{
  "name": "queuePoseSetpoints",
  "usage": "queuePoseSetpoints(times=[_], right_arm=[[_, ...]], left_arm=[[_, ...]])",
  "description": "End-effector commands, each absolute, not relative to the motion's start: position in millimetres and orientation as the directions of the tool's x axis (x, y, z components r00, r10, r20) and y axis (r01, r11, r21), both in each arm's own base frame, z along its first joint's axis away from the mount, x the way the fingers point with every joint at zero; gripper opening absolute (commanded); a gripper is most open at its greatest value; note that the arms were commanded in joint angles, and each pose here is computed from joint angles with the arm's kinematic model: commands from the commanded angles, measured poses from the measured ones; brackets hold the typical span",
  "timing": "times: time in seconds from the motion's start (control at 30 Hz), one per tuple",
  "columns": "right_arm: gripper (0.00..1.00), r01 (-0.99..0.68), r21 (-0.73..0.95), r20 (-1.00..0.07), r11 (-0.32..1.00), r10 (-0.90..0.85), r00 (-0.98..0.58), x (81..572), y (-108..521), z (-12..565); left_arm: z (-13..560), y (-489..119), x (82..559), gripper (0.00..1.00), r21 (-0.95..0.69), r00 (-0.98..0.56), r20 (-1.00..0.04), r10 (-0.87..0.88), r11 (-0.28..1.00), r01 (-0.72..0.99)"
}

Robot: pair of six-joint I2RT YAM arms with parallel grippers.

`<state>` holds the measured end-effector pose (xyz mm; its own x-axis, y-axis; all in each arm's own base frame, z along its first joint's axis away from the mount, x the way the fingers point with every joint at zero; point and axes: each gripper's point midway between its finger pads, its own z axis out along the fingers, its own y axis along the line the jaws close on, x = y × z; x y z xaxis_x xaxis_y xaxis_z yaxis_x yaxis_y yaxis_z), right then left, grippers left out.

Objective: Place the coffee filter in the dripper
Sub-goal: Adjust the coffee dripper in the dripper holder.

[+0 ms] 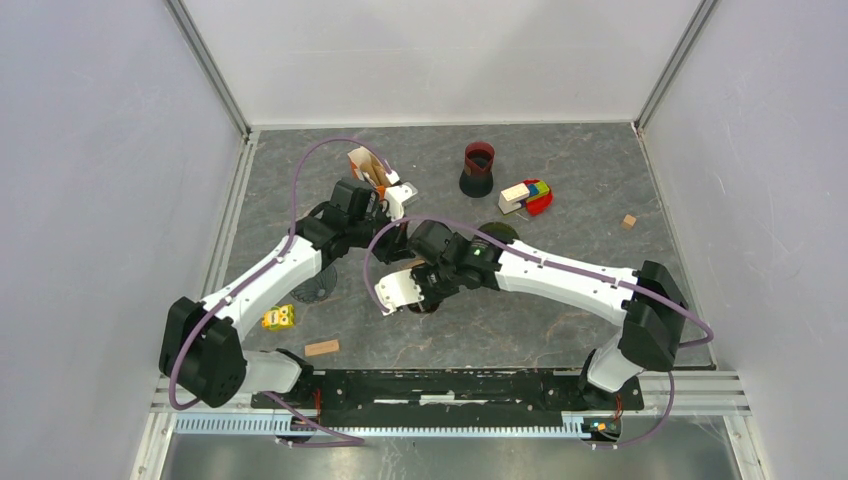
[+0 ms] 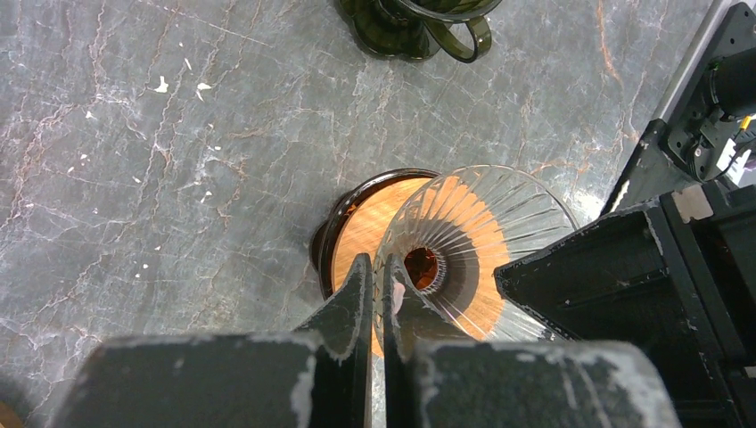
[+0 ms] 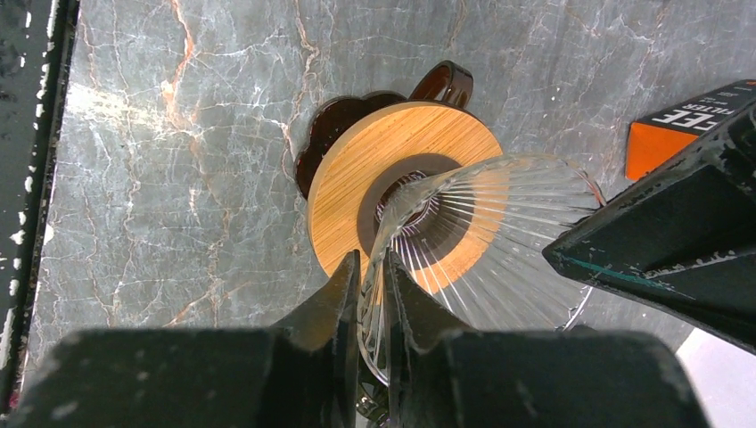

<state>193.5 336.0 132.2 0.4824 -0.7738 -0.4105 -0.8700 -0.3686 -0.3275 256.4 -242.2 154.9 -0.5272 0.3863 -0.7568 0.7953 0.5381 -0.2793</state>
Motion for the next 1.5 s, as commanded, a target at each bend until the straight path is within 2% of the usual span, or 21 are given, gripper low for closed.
queuePoseSetpoints(times=[0.0,0.23,1.47], right_arm=[[0.00,-0.886,-0.317,-0.364,-0.340,-0.819,0.444,195.9,326.9,114.8],[0.00,-0.873,-0.335,-0.320,-0.355,-0.829,0.460,193.5,324.8,109.7],[0.00,-0.904,-0.196,-0.313,-0.381,-0.849,0.426,174.7,314.4,65.4]], left_arm=[[139.0,-239.4,245.0,0.02,-0.309,-0.576,-0.712,0.402,0.557,0.771],[137.7,-241.1,244.3,0.02,-0.300,-0.561,-0.720,0.409,0.546,0.782],[93.1,-227.4,216.5,0.02,-0.282,-0.555,-0.669,0.494,0.521,0.805]])
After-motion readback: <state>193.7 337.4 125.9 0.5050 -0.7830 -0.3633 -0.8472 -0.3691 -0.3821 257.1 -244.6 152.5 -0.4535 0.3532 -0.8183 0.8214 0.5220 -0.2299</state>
